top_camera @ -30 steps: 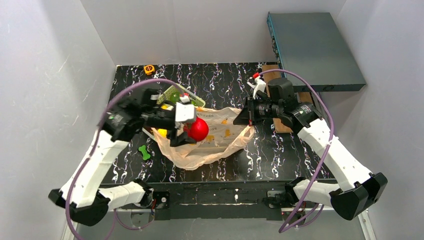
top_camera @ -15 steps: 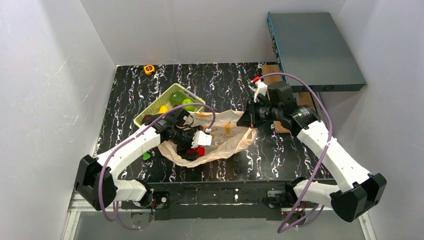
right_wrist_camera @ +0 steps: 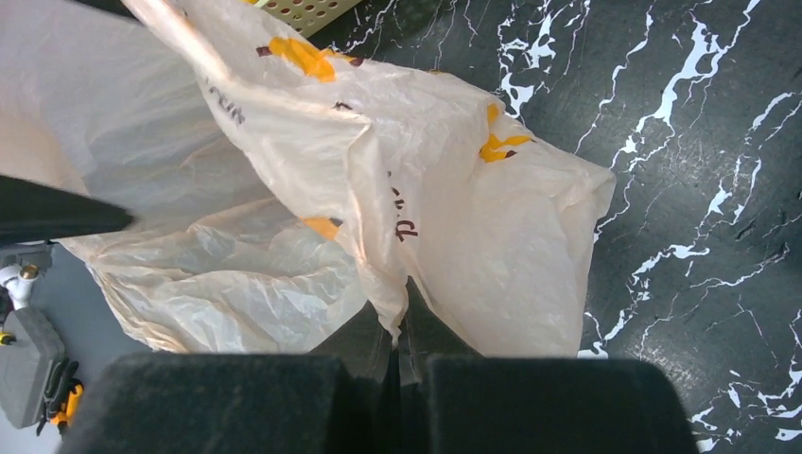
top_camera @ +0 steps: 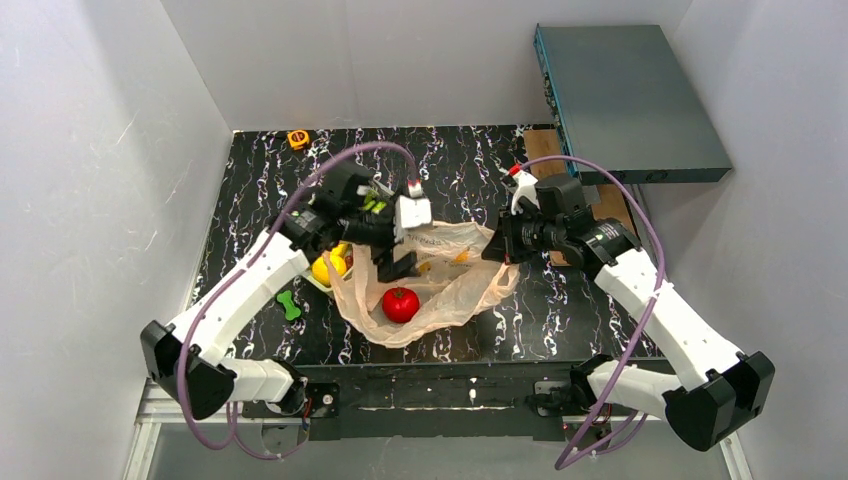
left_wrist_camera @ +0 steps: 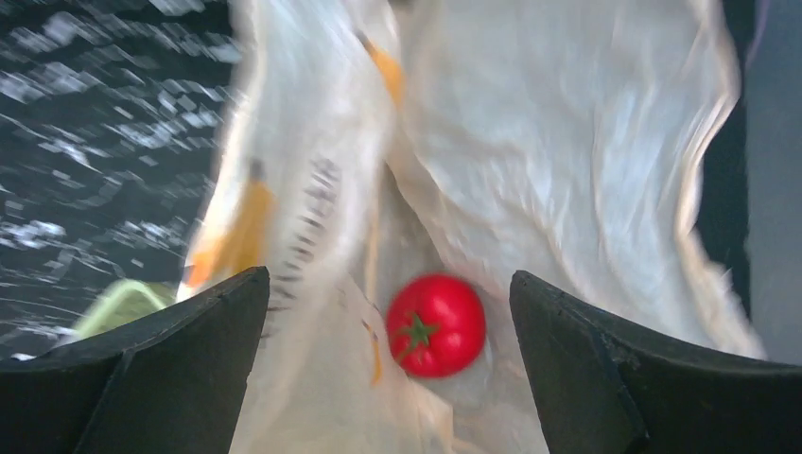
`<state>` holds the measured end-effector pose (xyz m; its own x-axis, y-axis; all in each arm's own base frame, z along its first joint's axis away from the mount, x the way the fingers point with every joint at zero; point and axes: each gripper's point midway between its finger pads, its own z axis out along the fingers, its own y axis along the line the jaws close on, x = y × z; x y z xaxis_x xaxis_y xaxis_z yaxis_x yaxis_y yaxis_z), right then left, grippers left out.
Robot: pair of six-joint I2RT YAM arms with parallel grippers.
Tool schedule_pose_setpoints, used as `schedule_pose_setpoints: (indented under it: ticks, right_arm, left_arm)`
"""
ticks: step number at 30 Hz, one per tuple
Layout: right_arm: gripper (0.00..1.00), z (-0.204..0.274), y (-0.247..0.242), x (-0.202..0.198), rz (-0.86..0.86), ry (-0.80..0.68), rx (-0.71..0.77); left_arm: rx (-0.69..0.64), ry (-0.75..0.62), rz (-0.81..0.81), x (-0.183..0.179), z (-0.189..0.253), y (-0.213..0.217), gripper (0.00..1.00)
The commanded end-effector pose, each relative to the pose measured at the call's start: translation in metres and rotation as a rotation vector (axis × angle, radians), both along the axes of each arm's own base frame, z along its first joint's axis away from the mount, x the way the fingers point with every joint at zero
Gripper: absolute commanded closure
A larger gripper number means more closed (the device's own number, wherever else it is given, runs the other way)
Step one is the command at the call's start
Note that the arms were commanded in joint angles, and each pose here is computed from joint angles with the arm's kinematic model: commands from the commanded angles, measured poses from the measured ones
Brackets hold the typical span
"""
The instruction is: Place the fake fruits into the plastic bag and tie a complex knot
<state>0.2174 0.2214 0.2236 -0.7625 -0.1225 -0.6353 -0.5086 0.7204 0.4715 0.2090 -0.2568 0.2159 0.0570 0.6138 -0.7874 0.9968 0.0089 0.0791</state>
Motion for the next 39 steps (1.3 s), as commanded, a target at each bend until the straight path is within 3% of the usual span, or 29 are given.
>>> schedule_pose_setpoints:
  ticks: [1, 4, 8, 11, 14, 17, 21, 33, 39]
  right_arm:
    - [0.99, 0.014, -0.004, -0.007, 0.004, -0.026, 0.013]
    - [0.99, 0.014, -0.007, -0.009, 0.003, -0.029, 0.009]
    - [0.99, 0.013, -0.010, -0.014, -0.008, -0.028, 0.021]
    - [0.99, 0.017, -0.013, -0.015, -0.014, -0.042, 0.018]
    - [0.99, 0.020, -0.014, -0.015, -0.017, -0.046, 0.020]
    - [0.99, 0.019, -0.014, -0.017, -0.017, -0.034, 0.025]
    - [0.99, 0.020, -0.014, -0.021, -0.015, -0.007, 0.038]
    - [0.99, 0.026, -0.016, -0.017, -0.098, 0.048, 0.044]
    - [0.99, 0.025, -0.019, -0.018, -0.121, 0.069, 0.030]
  left_arm:
    - [-0.287, 0.057, 0.183, 0.008, 0.116, -0.009, 0.02]
    - [-0.362, 0.178, 0.398, 0.045, 0.138, 0.026, 0.02]
    - [-0.355, 0.313, 0.737, 0.098, 0.109, 0.116, 0.02]
    - [-0.189, 0.324, 0.877, 0.100, 0.059, 0.178, 0.02]
    - [0.008, 0.363, 0.869, 0.078, 0.006, 0.210, 0.02]
    - [0.130, 0.495, 0.789, 0.045, -0.033, 0.214, 0.02]
    - [0.161, 0.616, 0.756, 0.031, -0.059, 0.210, 0.02]
    - [0.268, 0.659, 0.727, 0.041, -0.107, 0.192, 0.02]
    - [0.313, 0.679, 0.756, 0.054, -0.123, 0.195, 0.11]
